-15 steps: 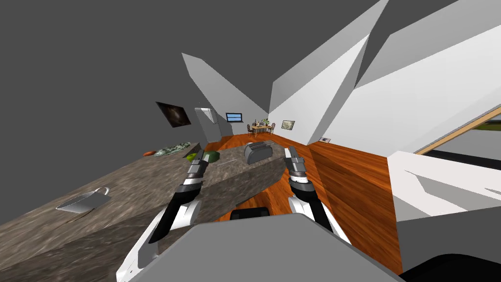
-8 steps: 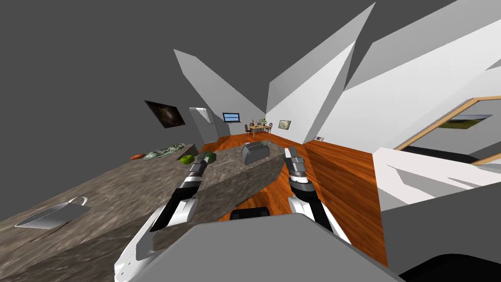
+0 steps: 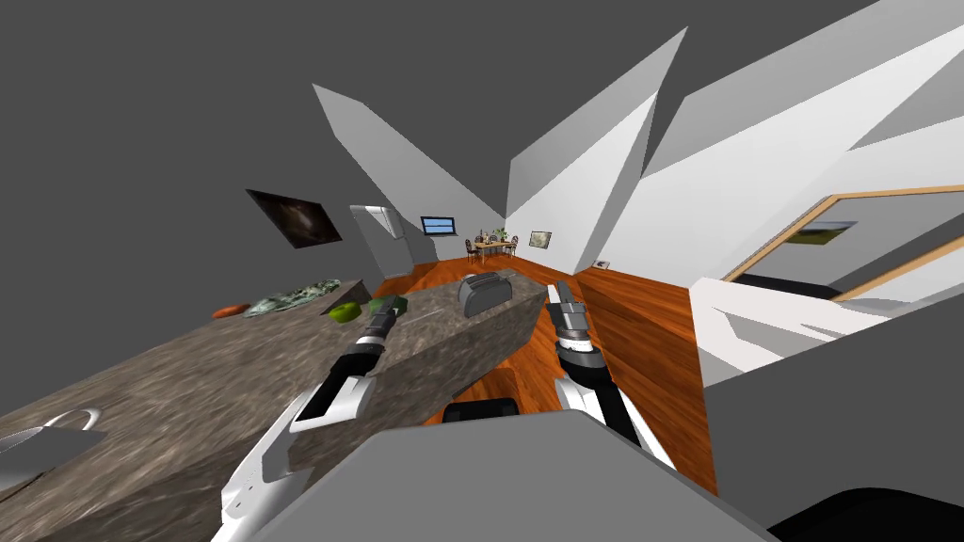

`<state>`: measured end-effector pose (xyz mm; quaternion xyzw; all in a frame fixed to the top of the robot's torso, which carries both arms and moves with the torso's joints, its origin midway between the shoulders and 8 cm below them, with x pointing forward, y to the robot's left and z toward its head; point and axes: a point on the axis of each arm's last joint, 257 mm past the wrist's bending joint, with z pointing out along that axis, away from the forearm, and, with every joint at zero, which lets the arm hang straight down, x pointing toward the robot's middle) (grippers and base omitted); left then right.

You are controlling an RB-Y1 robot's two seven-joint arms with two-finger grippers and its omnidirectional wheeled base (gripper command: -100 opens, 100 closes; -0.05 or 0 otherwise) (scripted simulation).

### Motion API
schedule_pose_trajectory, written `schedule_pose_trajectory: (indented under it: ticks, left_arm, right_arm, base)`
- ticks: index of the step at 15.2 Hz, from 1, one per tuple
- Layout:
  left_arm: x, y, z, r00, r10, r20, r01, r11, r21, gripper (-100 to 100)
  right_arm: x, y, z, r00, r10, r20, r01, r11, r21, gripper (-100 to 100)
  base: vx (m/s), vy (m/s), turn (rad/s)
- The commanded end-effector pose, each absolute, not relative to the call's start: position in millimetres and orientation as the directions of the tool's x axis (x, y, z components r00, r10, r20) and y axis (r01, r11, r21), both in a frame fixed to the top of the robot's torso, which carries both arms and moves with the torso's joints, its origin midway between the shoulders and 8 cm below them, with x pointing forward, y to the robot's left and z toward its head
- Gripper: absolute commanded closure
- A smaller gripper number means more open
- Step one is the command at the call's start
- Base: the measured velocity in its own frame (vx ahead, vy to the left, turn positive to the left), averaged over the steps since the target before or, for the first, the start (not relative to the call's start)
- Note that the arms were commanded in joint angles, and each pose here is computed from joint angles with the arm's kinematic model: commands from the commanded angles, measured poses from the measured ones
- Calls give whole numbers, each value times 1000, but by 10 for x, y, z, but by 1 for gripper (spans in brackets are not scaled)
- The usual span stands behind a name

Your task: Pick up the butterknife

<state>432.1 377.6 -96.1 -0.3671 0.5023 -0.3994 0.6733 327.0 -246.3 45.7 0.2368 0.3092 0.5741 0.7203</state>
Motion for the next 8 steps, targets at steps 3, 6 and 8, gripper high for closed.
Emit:
schedule_pose_trajectory:
  ticks: [3, 6, 8]
  left_arm:
    - [4410, 4061, -1194, 186, -897, -402, 65, 419, -906, -100]
    - [4454, 4296, -1358, 198, -888, -415, -14, 421, -907, -100]
    - [4452, 4322, -1421, 197, -888, -416, -40, 416, -908, -100]
  right_arm:
    - [3270, -2462, 457, 150, 973, -174, -681, 229, 696, 0]
    - [3270, -2462, 457, 150, 973, -173, -681, 229, 696, 0]
    - [3270, -2463, 457, 150, 973, -174, -681, 229, 696, 0]
  base:
    - [7, -20, -99]
    - [8, -28, -106]
    - [7, -20, -21]
